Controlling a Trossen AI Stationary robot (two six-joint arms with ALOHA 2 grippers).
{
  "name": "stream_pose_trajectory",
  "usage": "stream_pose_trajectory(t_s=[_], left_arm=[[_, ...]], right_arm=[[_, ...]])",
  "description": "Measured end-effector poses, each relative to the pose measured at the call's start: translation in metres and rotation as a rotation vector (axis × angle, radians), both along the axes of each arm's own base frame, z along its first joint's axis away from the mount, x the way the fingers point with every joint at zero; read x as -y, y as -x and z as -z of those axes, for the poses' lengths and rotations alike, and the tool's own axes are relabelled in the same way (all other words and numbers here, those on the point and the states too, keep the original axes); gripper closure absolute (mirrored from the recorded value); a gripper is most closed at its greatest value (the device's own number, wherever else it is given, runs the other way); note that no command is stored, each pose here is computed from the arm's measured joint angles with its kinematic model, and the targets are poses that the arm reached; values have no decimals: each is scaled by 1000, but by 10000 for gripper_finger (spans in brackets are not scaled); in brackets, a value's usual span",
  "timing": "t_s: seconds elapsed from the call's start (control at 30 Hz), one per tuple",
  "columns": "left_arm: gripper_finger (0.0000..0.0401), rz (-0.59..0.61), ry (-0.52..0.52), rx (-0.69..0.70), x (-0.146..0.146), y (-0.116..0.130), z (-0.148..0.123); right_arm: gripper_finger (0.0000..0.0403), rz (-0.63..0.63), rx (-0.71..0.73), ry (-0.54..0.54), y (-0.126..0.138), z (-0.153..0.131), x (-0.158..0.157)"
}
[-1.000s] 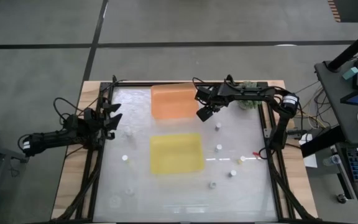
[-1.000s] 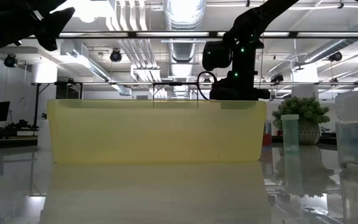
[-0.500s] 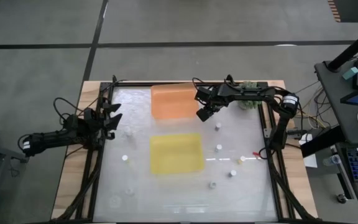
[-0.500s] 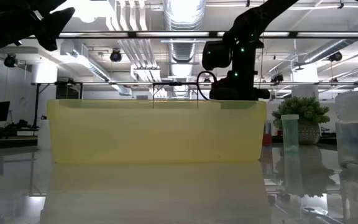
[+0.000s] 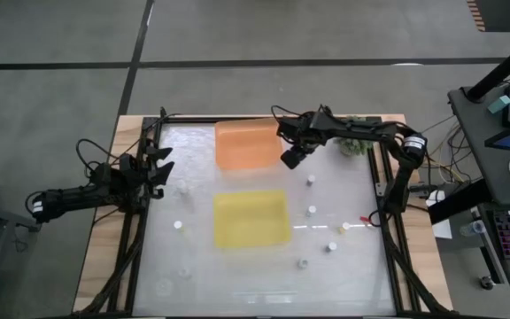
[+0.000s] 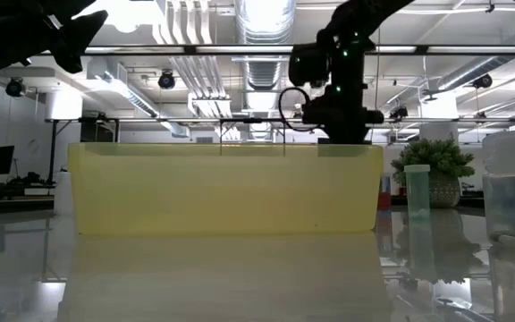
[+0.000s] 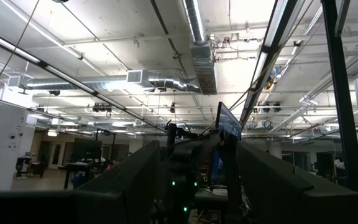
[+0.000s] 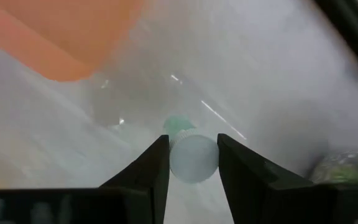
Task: Pick and place medicine bottles into bin by pill shape (circle, oval)
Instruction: Put the top green tablet bottle into the orange bin
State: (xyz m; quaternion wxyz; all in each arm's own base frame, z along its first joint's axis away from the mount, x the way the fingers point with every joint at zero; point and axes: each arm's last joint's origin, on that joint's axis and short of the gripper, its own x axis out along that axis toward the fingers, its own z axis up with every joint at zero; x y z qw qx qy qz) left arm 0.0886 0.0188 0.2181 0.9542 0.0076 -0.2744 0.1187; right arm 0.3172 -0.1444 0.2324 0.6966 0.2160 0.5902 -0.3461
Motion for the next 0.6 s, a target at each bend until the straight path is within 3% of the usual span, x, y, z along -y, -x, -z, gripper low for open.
stream_pose_trajectory(t_s=[0.6], left_arm=[[203,1,1,2,0,0,0]], right_arm=[[290,-140,224,145,-24,-88,6]])
